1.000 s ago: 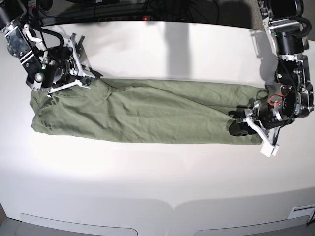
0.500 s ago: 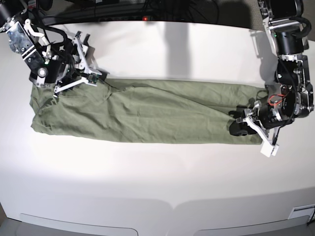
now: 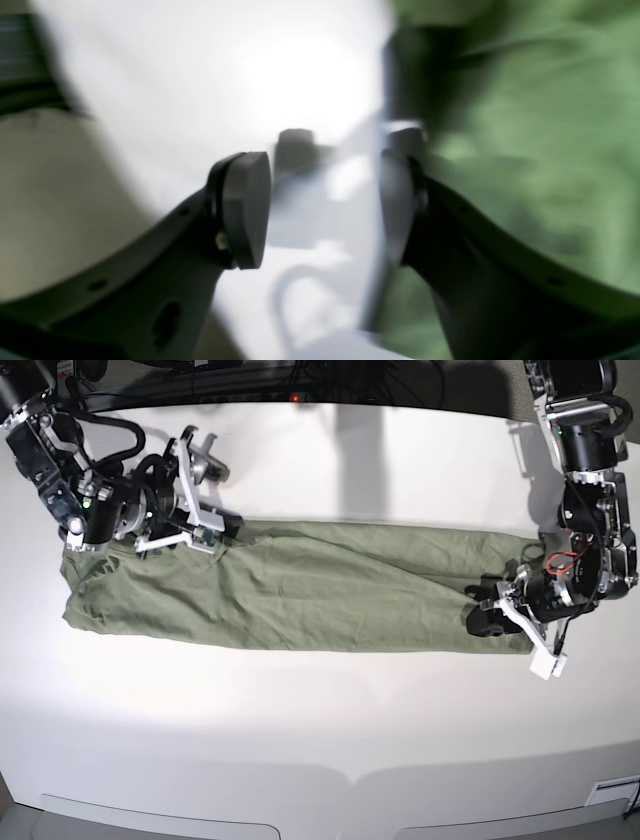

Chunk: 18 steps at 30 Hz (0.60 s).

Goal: Fold the T-shirt properly
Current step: 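Raise the right gripper and move it to the strip's corner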

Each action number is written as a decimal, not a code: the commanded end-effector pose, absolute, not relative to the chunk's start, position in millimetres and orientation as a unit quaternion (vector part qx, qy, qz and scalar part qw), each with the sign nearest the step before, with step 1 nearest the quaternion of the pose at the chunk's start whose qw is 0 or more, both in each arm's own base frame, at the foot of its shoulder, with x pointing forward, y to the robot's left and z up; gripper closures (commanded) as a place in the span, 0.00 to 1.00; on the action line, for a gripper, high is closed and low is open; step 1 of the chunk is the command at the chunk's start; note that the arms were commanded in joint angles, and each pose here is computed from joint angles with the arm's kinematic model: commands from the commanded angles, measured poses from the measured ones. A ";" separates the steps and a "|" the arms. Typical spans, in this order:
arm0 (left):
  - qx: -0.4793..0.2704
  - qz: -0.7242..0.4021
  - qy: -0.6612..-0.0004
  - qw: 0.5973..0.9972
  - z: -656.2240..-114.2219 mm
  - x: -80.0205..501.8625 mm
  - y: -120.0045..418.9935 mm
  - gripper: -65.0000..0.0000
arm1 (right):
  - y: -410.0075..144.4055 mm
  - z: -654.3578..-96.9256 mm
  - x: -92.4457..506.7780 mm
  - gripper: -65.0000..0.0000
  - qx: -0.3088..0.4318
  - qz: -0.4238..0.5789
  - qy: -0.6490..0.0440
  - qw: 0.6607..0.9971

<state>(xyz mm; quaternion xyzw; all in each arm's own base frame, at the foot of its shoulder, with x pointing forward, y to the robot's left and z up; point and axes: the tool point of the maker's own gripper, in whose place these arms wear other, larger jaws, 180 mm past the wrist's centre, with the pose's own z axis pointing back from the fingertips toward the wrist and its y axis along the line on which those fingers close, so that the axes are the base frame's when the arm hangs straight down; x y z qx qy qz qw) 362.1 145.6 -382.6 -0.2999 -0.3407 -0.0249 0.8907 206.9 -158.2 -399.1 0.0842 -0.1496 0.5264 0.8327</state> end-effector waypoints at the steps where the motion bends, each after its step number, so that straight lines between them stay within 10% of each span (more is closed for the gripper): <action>1: -0.306 -0.029 -0.372 0.876 -362.0 375.7 147.3 0.80 | -153.5 -383.2 221.7 0.47 0.067 0.545 -0.191 0.814; 7: -0.311 -0.028 -0.373 0.874 -360.6 375.9 146.4 0.80 | -135.8 -351.5 225.9 0.47 -0.056 0.600 -0.295 0.742; 18: -0.309 -0.025 -0.382 0.871 -358.8 378.4 147.4 0.80 | -188.9 -346.2 197.6 0.47 -0.225 0.546 -0.329 0.737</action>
